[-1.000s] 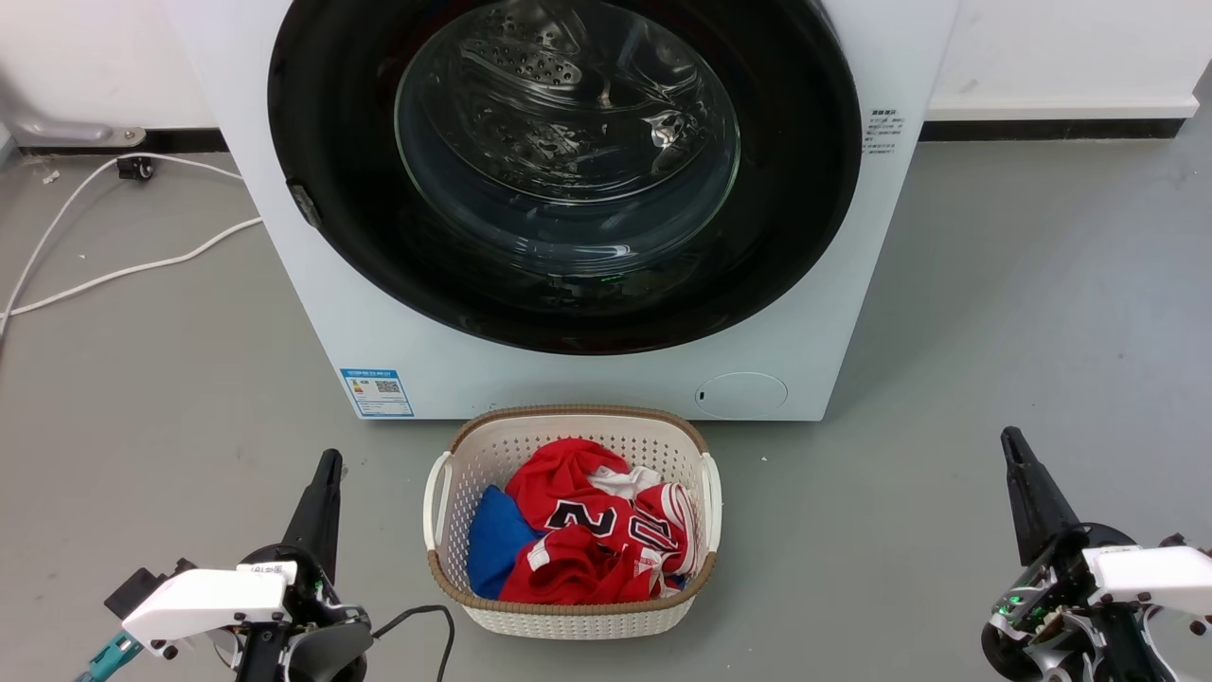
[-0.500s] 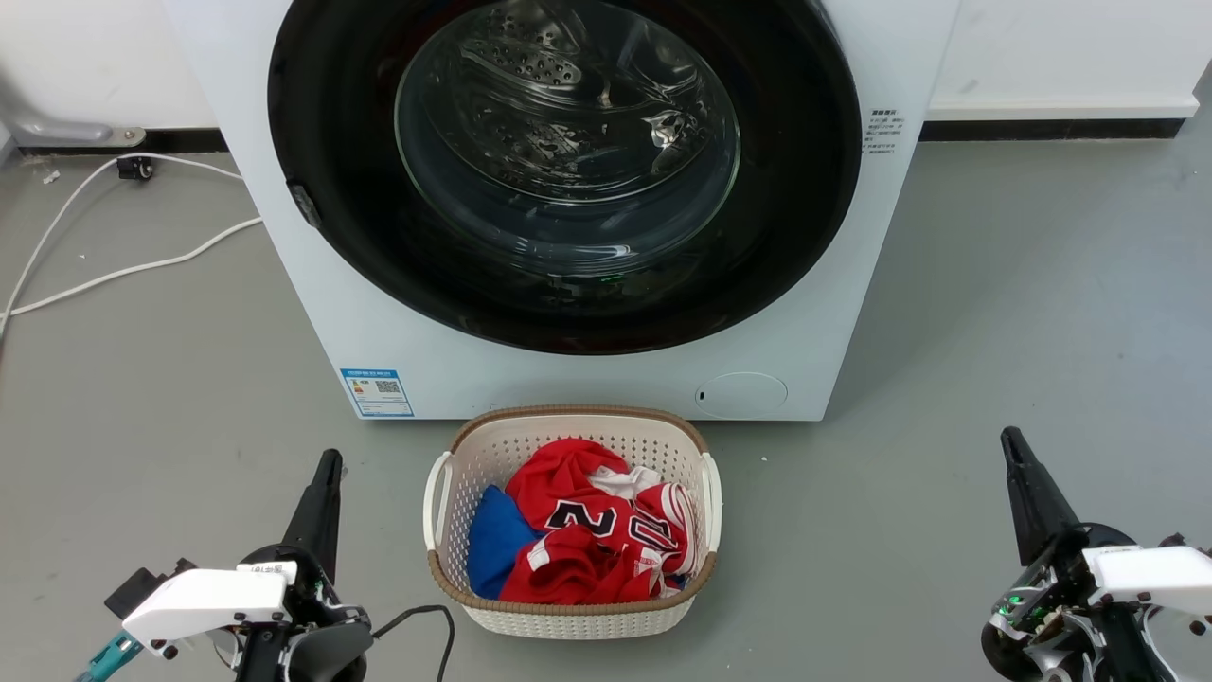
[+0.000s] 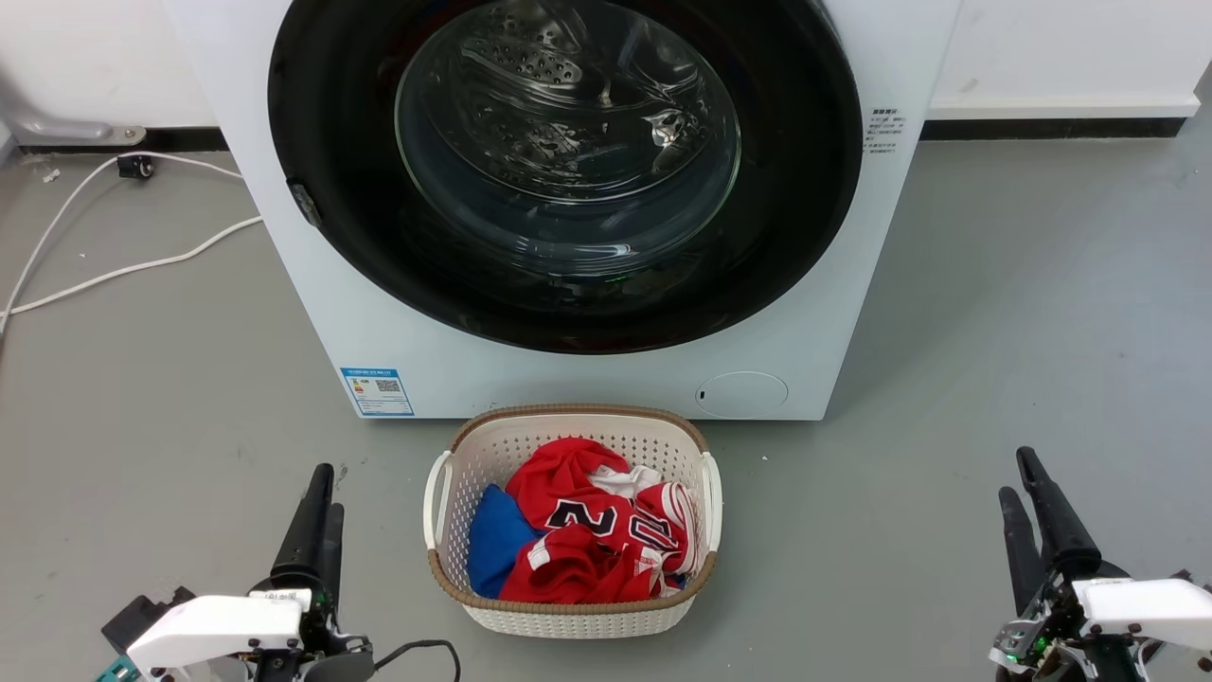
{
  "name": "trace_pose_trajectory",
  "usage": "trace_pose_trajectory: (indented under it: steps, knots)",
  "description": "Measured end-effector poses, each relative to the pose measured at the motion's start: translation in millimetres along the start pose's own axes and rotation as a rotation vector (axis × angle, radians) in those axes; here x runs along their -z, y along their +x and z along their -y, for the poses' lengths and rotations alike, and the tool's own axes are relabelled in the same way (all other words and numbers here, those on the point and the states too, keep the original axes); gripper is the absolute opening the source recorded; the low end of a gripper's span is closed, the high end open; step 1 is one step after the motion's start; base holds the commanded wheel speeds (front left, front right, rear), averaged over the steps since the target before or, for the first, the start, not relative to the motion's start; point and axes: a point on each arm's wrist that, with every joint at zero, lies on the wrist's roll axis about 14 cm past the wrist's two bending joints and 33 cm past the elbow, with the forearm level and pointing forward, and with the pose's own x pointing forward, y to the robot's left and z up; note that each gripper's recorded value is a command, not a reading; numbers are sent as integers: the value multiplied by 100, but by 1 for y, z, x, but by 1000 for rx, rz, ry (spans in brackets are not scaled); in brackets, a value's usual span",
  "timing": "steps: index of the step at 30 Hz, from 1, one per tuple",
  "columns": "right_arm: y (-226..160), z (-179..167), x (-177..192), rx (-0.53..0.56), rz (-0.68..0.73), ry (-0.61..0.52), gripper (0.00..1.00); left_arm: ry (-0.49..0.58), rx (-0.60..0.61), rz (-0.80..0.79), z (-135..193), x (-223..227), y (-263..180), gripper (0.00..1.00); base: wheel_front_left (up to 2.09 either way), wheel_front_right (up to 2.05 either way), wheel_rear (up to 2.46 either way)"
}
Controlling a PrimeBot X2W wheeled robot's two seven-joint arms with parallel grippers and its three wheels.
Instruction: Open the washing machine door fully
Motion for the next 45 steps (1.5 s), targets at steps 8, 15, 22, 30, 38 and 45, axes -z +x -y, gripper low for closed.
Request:
trace_pose_trajectory:
  steps: [8,15,22,30,38,45]
  knots:
    - [-1,-17,0,-49,13,-273,100,228,23,13,17,1,3,100,0,0,0]
    - [0,-34,7,-104,10,-472,100,402,3,7,17,8,1,100,0,0,0]
    - [-4,-40,15,-133,6,-661,100,555,-3,13,18,13,0,100,0,0,0]
    - [-7,-42,23,-155,-1,-831,100,698,-9,24,19,16,-2,100,0,0,0]
    - [-12,-41,29,-173,-4,-970,100,836,4,26,22,21,-3,100,0,0,0]
    - [-12,-49,29,-205,16,-1059,100,934,20,33,25,25,-5,100,0,0,0]
